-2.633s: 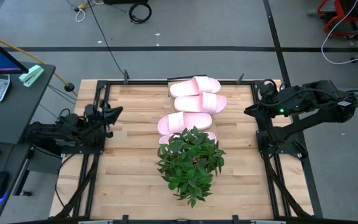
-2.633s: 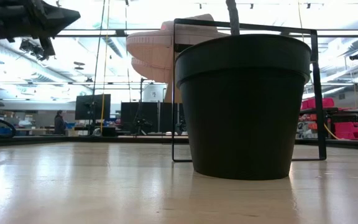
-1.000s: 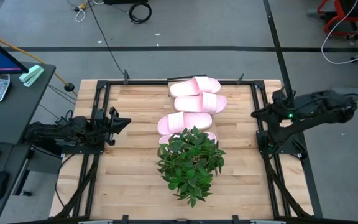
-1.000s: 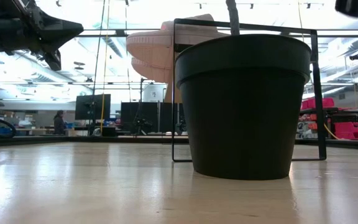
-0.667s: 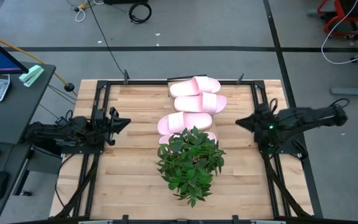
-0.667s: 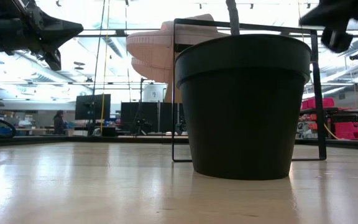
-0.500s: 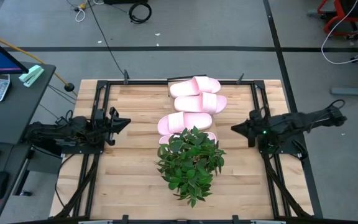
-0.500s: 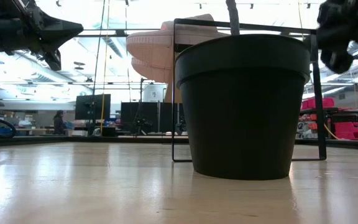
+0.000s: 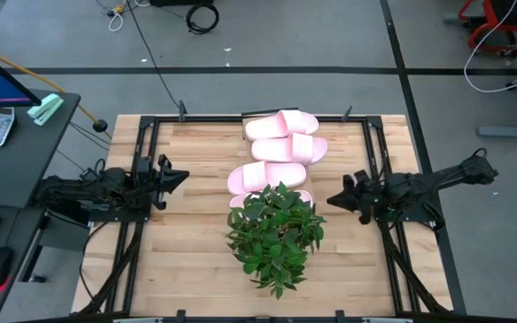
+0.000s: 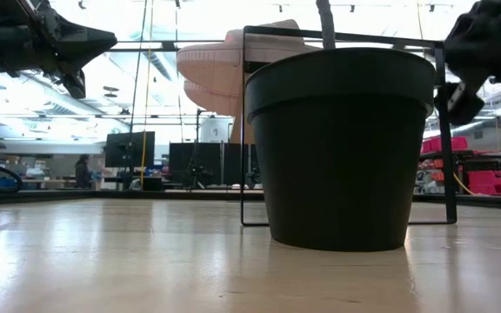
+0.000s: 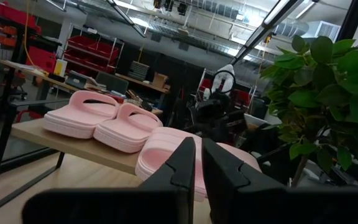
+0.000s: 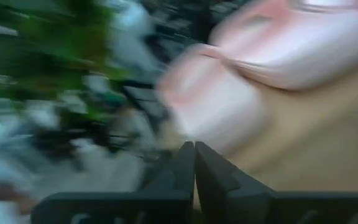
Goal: Pick and place slides into the shelf
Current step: Return to Home Position
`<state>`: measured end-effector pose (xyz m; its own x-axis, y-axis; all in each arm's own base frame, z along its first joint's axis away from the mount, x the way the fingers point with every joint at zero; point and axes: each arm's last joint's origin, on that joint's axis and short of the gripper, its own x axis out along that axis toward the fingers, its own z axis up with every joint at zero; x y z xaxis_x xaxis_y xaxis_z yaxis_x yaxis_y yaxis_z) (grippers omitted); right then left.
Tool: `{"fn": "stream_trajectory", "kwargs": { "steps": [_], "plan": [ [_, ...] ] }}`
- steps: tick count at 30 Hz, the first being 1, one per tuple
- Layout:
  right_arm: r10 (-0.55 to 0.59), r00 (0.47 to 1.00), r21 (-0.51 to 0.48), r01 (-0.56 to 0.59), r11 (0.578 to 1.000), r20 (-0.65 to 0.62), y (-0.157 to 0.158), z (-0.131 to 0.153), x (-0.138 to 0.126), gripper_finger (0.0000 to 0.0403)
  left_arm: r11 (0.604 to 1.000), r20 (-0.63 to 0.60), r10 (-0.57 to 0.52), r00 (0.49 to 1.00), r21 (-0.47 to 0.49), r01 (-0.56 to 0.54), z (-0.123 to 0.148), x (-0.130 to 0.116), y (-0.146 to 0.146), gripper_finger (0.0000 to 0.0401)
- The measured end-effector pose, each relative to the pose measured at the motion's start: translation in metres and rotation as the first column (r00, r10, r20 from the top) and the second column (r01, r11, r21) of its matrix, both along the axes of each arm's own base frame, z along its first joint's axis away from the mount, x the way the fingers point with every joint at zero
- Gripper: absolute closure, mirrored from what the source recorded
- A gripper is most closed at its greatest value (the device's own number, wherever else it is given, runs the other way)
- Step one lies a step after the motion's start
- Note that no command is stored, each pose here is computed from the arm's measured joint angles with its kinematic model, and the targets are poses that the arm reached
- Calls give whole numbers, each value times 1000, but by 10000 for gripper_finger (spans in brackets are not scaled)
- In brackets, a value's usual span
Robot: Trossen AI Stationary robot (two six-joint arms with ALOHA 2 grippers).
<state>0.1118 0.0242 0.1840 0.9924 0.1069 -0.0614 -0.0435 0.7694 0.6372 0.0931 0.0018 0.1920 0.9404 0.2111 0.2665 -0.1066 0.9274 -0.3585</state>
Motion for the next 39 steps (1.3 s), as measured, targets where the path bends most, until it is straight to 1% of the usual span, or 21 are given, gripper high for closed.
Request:
{"fn": "stream_trajectory", "kwargs": {
  "steps": [2, 4, 8, 12, 16, 19, 27, 30, 33, 37, 39],
  "plan": [
    [67, 993, 19, -69, 997, 98, 1, 0, 0, 388, 1000, 0, 0, 1000, 0, 0, 0, 0, 0, 371],
    [91, 984, 24, -96, 995, 154, 1, -2, 0, 392, 1000, 0, 0, 1000, 0, 0, 0, 0, 0, 375],
    [84, 983, 1, -86, 996, 166, -4, -5, 1, 394, 1000, 0, 0, 1000, 0, 0, 0, 0, 0, 382],
    [103, 979, -24, -100, 995, 176, -9, -3, 1, 392, 1000, 0, 0, 1000, 0, 0, 0, 0, 0, 385],
    [112, 976, -15, -111, 994, 186, -14, -2, 0, 392, 1000, 0, 0, 1000, 0, 0, 0, 0, 0, 382],
    [137, 967, -15, -137, 990, 213, -14, 1, -2, 393, 1000, -1, 0, 1000, 1, 0, 0, 0, 0, 375],
    [126, 945, -55, -114, 992, 301, -15, 8, -11, 393, 1000, 0, 0, 1000, 0, 0, 0, 0, 0, 365],
    [125, 947, -60, -112, 992, 296, -15, 7, -13, 393, 1000, 0, 0, 1000, 0, 0, 0, 0, 0, 369],
    [122, 964, -73, -108, 991, 235, -15, 8, -15, 393, 1000, 0, 0, 1000, 0, 0, 0, 0, 0, 375],
    [81, 989, -127, -65, 990, 124, -17, 23, -25, 391, 1000, 0, 0, 1000, 0, 0, 0, 0, 0, 382],
    [46, 994, -157, -31, 987, 96, -18, 33, -33, 391, 1000, 0, 0, 1000, 0, 0, 0, 0, 0, 383]
  ]
}}
